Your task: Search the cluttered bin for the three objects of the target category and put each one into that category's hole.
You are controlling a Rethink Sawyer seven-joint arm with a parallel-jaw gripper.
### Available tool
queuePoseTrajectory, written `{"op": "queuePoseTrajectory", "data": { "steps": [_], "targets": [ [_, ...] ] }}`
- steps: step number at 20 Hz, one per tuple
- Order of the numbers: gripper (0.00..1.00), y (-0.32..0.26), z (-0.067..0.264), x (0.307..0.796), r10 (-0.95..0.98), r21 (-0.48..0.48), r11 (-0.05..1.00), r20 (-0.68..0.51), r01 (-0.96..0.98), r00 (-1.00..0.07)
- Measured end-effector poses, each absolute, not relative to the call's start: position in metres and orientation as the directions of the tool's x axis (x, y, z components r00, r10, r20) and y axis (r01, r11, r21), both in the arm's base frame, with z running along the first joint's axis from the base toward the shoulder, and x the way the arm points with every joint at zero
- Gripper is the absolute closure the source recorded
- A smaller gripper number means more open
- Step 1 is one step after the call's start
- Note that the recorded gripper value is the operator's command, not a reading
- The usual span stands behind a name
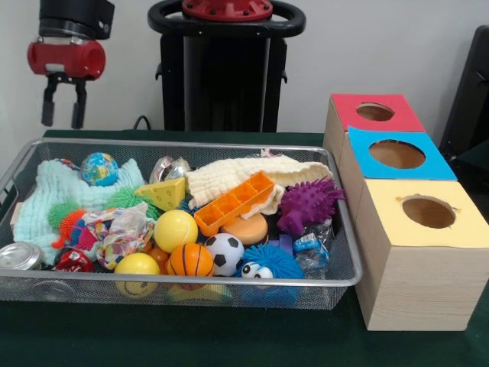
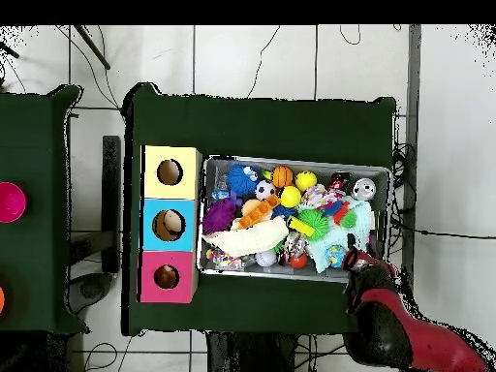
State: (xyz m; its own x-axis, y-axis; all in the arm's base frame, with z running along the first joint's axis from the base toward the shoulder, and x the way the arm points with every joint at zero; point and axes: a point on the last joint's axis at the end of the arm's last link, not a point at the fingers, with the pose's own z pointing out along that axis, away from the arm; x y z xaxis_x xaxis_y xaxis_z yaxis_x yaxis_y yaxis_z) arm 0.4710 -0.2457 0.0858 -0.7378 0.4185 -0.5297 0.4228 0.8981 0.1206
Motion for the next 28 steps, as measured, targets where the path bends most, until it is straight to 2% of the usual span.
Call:
{"op": "queuePoseTrajectory", "data": {
  "steps": [7, 13, 19, 28],
  "targets": [
    [0.00, -0.205, 0.045, 0.460, 0.403, 0.174, 0.915, -0.461, 0.364, -0.791],
    [0.00, -0.183, 0.023, 0.451, 0.401, 0.210, 0.916, -0.421, 0.343, -0.813],
    [0.00, -0.173, 0.013, 0.445, 0.400, 0.222, 0.916, -0.406, 0.335, -0.822],
    [0.00, -0.165, 0.018, 0.456, 0.375, 0.222, 0.927, -0.489, 0.303, -0.788]
  ]
}}
